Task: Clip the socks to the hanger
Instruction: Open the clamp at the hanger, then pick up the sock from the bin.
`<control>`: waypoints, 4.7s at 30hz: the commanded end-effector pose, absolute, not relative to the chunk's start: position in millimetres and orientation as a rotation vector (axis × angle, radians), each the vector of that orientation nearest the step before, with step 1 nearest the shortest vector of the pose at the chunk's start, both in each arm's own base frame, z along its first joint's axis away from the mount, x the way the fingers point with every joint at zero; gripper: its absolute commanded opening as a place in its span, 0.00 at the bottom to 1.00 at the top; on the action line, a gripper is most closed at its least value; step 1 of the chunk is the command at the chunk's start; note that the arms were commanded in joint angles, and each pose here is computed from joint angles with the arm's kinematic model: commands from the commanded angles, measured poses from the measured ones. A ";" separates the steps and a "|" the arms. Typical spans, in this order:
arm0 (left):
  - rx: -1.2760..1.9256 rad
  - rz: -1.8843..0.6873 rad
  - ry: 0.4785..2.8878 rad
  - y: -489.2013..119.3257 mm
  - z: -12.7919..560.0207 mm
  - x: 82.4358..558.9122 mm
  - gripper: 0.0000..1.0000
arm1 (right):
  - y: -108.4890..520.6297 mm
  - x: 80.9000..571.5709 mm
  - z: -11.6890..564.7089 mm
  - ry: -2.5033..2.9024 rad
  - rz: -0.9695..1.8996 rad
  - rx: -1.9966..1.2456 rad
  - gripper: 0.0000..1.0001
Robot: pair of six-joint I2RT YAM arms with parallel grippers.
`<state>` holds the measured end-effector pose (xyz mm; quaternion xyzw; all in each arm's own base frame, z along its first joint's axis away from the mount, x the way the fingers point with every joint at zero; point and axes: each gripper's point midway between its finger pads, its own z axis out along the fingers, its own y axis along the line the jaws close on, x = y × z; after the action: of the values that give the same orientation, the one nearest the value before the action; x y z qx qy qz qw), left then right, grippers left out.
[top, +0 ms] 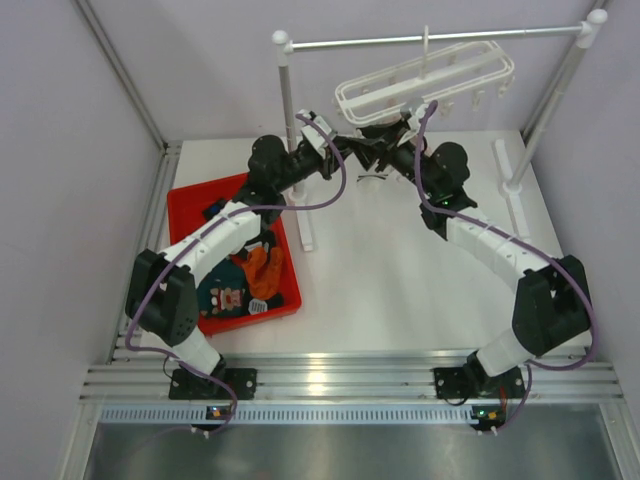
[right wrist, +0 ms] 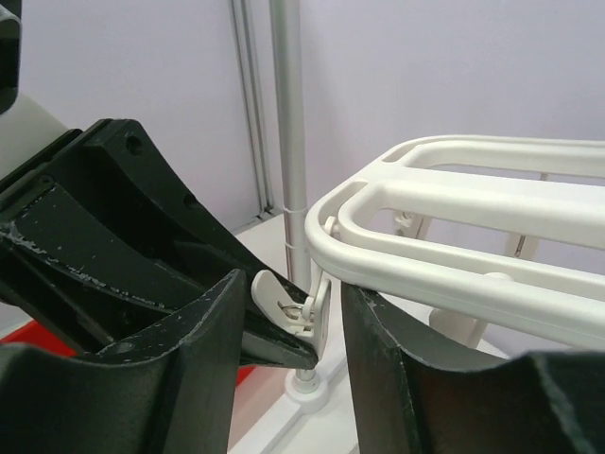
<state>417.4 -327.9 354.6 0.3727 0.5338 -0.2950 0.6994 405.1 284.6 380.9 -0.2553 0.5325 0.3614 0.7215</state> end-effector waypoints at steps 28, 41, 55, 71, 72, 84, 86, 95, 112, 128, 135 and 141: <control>0.797 -0.627 1.172 -310.1 391.0 389.1 0.49 | 279.8 416.8 410.0 1.271 0.872 -0.475 0.00; 0.416 -0.694 1.669 -181.1 337.7 358.6 0.53 | 269.7 409.7 417.1 1.299 0.942 -0.449 0.00; 0.143 -0.231 2.183 -53.5 187.7 397.1 0.48 | 264.4 404.1 422.5 1.305 0.946 -0.457 0.00; 0.097 -0.131 2.442 -41.2 77.2 450.5 0.44 | 263.0 410.1 414.0 1.327 0.932 -0.462 0.00; 0.124 -0.119 2.442 -40.2 75.7 453.3 0.44 | 263.2 410.5 413.6 1.327 0.932 -0.462 0.00; 0.237 -0.099 2.520 -56.8 32.7 464.3 0.14 | 260.7 415.0 408.8 1.335 0.929 -0.457 0.00; 0.273 -0.122 2.501 -62.4 38.7 465.4 0.03 | 260.0 415.4 409.6 1.333 0.926 -0.457 0.00; 0.360 -0.084 2.367 -66.4 87.5 463.9 0.00 | 259.9 412.4 411.5 1.330 0.931 -0.462 0.00; 0.298 -0.392 2.270 -70.5 144.0 461.7 0.00 | 259.7 410.8 413.8 1.323 0.934 -0.468 0.00; 0.713 -0.288 2.645 -41.2 36.4 410.8 0.00 | 260.3 411.6 409.4 1.331 0.931 -0.474 0.00; 0.779 -0.281 2.628 -38.0 48.2 401.5 0.21 | 261.2 412.7 408.3 1.332 0.940 -0.470 0.00; 0.671 -0.441 2.429 -65.8 91.2 419.0 0.40 | 260.4 411.9 411.2 1.325 0.936 -0.468 0.00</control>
<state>408.2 -49.3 46.4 0.2524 0.9345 -0.1291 0.2154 417.5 268.4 371.0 -0.2011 0.6220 0.4155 0.6325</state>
